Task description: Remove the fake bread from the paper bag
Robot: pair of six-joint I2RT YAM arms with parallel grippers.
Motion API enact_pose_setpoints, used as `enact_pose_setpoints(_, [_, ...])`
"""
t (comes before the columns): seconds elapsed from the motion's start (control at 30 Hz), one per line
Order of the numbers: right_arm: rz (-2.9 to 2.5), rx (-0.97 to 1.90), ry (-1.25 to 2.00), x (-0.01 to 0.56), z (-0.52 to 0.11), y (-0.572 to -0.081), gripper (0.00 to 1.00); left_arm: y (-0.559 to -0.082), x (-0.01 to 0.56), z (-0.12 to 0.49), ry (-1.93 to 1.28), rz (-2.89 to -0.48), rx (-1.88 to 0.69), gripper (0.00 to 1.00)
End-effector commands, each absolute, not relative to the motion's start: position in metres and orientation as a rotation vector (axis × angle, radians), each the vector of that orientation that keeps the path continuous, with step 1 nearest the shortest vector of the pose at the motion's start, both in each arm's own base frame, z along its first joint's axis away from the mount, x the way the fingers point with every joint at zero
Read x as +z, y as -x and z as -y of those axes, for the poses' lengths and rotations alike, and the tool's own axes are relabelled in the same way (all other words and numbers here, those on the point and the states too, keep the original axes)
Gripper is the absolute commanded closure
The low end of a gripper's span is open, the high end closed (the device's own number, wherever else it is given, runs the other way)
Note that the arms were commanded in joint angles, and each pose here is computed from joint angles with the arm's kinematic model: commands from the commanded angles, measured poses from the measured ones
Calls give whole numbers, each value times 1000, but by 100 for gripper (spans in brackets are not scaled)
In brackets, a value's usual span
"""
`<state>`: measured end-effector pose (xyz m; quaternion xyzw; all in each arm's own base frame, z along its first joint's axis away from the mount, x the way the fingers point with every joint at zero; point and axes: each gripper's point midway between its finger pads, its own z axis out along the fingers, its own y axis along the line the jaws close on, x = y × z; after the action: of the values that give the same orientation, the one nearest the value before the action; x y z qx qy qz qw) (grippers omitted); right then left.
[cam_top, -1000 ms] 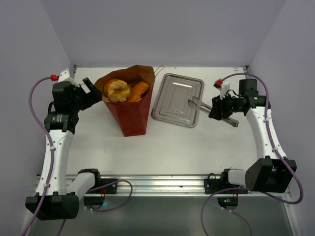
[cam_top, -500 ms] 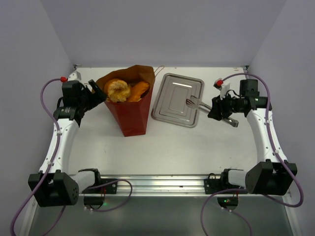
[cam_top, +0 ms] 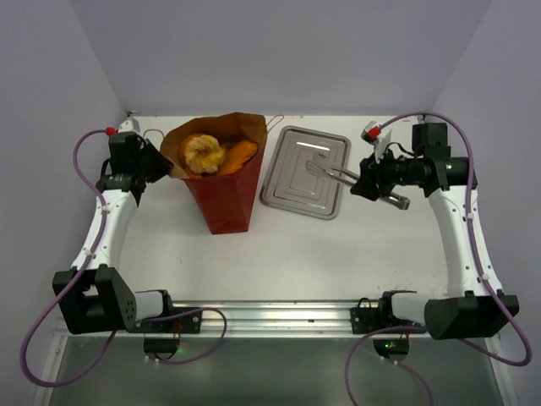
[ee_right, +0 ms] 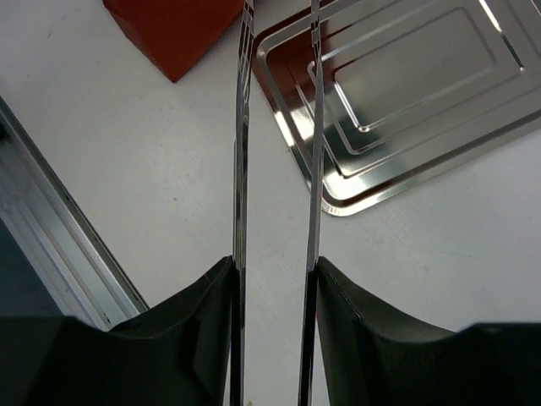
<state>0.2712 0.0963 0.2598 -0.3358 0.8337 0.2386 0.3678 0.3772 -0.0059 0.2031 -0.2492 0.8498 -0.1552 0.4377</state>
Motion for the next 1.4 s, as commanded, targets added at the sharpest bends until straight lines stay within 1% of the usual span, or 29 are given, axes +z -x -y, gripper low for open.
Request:
enact_pose_setpoints(0.0, [-2033, 681, 946, 301, -125, -254, 56, -401, 243, 2, 501, -2001, -389, 89])
enact_pose_setpoints(0.07, [-2008, 698, 986, 309, -138, -249, 56, -404, 253, 3, 459, -1989, -386, 100])
enact_pose_setpoints(0.2, [-1977, 745, 1041, 329, -163, -246, 56, -412, 293, 2, 393, -1918, -374, 100])
enact_pose_setpoints(0.3, [-1914, 774, 1075, 356, -182, -243, 56, -417, 321, -1, 370, -1862, -357, 100])
enact_pose_setpoints(0.43, [-1882, 847, 1120, 368, -209, -237, 56, -422, 345, 2, 324, -1811, -366, 100])
enact_pose_setpoints(0.57, [-1874, 864, 1151, 370, -225, -243, 56, -424, 340, 14, 263, -1829, -433, 100])
enact_pose_setpoints(0.7, [-1889, 848, 1215, 358, -241, -248, 56, -417, 318, 28, 217, -1870, -505, 100])
enact_pose_setpoints(0.93, [-1824, 885, 1493, 333, -288, -214, 57, -406, 297, 38, 238, -1916, -575, 100])
enact_pose_setpoints(1.07, [-1843, 853, 1571, 314, -297, -209, 57, -405, 297, 44, 293, -1935, -648, 100])
enact_pose_setpoints(1.23, [-1913, 606, 1533, 296, -283, -240, 57, -406, 303, 46, 330, -1921, -678, 100])
enact_pose_setpoints(1.37, [-1936, 485, 1570, 274, -279, -247, 57, -405, 303, 49, 330, -1924, -703, 100])
